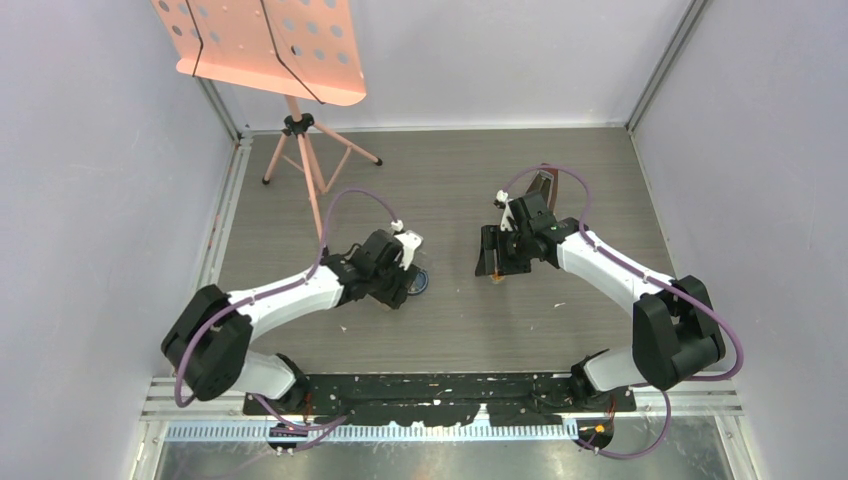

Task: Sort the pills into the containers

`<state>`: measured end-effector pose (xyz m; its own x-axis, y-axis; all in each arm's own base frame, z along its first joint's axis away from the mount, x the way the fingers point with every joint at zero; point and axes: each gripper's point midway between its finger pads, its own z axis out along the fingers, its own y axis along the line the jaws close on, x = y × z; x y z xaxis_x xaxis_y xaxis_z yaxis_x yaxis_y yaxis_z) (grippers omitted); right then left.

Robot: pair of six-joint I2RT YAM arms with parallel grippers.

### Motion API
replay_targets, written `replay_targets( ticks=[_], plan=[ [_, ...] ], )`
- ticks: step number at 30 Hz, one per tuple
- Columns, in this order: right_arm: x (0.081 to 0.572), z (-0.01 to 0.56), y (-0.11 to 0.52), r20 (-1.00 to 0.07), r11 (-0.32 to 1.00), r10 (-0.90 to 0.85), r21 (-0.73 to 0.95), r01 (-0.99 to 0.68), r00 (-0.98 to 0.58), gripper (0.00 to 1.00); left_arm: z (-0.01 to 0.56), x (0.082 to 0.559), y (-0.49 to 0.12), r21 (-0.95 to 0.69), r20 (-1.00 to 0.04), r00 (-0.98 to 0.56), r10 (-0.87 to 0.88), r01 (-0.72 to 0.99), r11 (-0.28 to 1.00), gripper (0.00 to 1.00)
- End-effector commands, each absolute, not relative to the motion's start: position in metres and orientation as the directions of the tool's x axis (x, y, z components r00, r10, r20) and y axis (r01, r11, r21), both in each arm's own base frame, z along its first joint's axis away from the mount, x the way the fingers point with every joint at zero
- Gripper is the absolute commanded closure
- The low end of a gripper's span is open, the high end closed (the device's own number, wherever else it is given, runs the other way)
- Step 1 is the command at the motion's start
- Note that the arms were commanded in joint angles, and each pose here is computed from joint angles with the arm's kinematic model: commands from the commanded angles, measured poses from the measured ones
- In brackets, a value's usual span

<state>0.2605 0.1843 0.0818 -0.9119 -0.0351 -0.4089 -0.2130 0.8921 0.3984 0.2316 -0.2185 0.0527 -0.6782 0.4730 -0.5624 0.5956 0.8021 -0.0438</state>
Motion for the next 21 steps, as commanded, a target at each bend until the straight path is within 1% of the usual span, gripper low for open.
replay_targets(
  ticks=[1,4,7,9,12,13,14,16,21],
  plan=[
    [0.269,0.101,0.183,-0.46,0.894,-0.018,0.391,-0.221,-0.888,0.35,0.086,0.249,-0.23,-0.033,-0.73,-0.556,0.397,0.609,0.792,1.0],
    [0.269,0.108,0.182,-0.482,0.89,-0.032,0.385,-0.244,-0.876,0.34,0.103,0.251,-0.23,-0.009,-0.787,-0.481,0.386,0.634,0.773,1.0],
    [0.275,0.118,0.179,-0.521,0.894,-0.037,0.363,-0.261,-0.853,0.3,0.126,0.254,-0.23,0.031,-0.846,-0.382,0.371,0.661,0.75,1.0],
    [0.279,0.122,0.176,-0.537,0.904,-0.045,0.336,-0.263,-0.843,0.25,0.143,0.257,-0.23,0.054,-0.888,-0.308,0.341,0.666,0.744,1.0],
    [0.284,0.128,0.168,-0.555,0.919,-0.072,0.286,-0.271,-0.828,0.16,0.177,0.261,-0.232,0.084,-0.954,-0.162,0.253,0.665,0.743,1.0],
    [0.285,0.13,0.166,-0.563,0.923,-0.079,0.271,-0.274,-0.823,0.14,0.189,0.263,-0.231,0.087,-0.969,-0.12,0.218,0.656,0.75,1.0],
    [0.287,0.133,0.165,-0.576,0.924,-0.089,0.257,-0.283,-0.813,0.12,0.2,0.265,-0.231,0.089,-0.98,-0.079,0.182,0.645,0.759,1.0],
    [0.291,0.134,0.16,-0.584,0.933,-0.098,0.228,-0.279,-0.805,0.11,0.222,0.268,-0.231,0.089,-0.993,-0.004,0.118,0.633,0.769,1.0],
    [0.293,0.135,0.155,-0.556,0.948,-0.107,0.194,-0.254,-0.824,0.1,0.273,0.268,-0.239,0.08,-0.991,0.132,-0.008,0.645,0.76,0.99]
  ],
)
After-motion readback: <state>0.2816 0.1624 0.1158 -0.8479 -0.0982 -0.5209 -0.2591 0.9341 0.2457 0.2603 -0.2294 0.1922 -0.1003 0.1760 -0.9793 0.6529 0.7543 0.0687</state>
